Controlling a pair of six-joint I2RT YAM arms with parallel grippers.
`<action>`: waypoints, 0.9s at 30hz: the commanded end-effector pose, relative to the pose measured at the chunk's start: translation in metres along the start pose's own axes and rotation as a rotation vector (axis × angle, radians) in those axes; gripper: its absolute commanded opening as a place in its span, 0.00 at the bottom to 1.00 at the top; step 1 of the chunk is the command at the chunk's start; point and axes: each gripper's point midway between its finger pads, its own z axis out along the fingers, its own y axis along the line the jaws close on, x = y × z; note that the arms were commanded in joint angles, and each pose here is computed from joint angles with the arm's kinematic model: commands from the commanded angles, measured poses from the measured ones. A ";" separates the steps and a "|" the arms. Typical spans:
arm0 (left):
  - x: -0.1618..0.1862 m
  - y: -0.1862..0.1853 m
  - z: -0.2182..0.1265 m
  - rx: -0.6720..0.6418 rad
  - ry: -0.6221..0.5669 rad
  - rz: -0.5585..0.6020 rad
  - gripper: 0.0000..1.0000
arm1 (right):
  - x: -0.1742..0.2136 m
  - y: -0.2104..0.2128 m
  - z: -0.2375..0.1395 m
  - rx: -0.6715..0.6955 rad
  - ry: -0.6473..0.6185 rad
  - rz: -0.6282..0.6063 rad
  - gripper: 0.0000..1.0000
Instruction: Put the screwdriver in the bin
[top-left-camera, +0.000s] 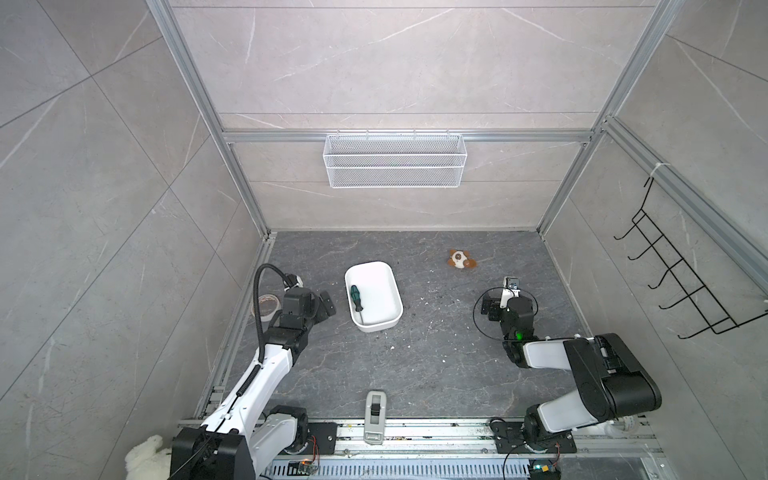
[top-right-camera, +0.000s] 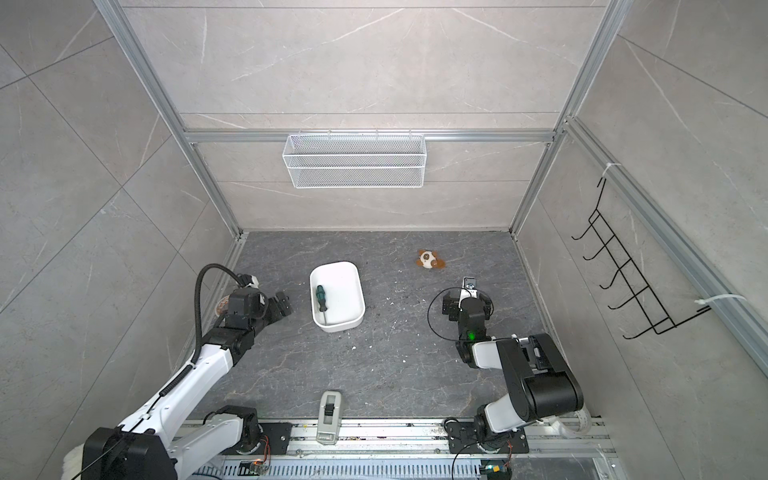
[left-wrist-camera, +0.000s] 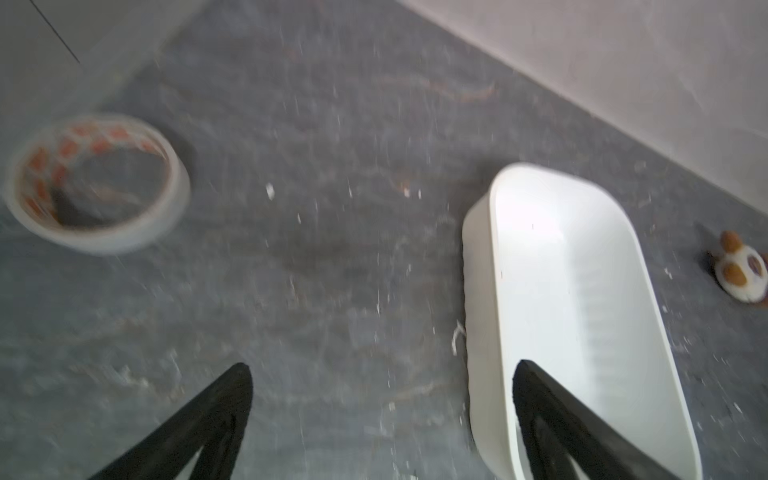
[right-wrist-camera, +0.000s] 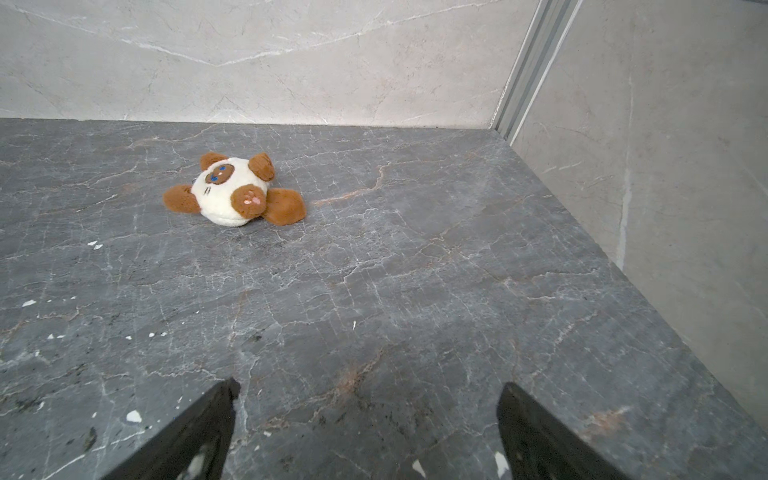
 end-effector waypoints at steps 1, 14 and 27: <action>-0.039 0.029 0.008 -0.208 -0.246 0.185 1.00 | -0.003 0.001 0.000 -0.007 -0.017 0.017 0.99; 0.015 0.021 0.056 -0.101 -0.213 0.402 1.00 | -0.003 0.001 0.000 -0.007 -0.017 0.017 0.99; 0.021 0.052 0.077 -0.093 -0.244 0.299 1.00 | -0.003 0.001 0.000 -0.007 -0.018 0.018 0.99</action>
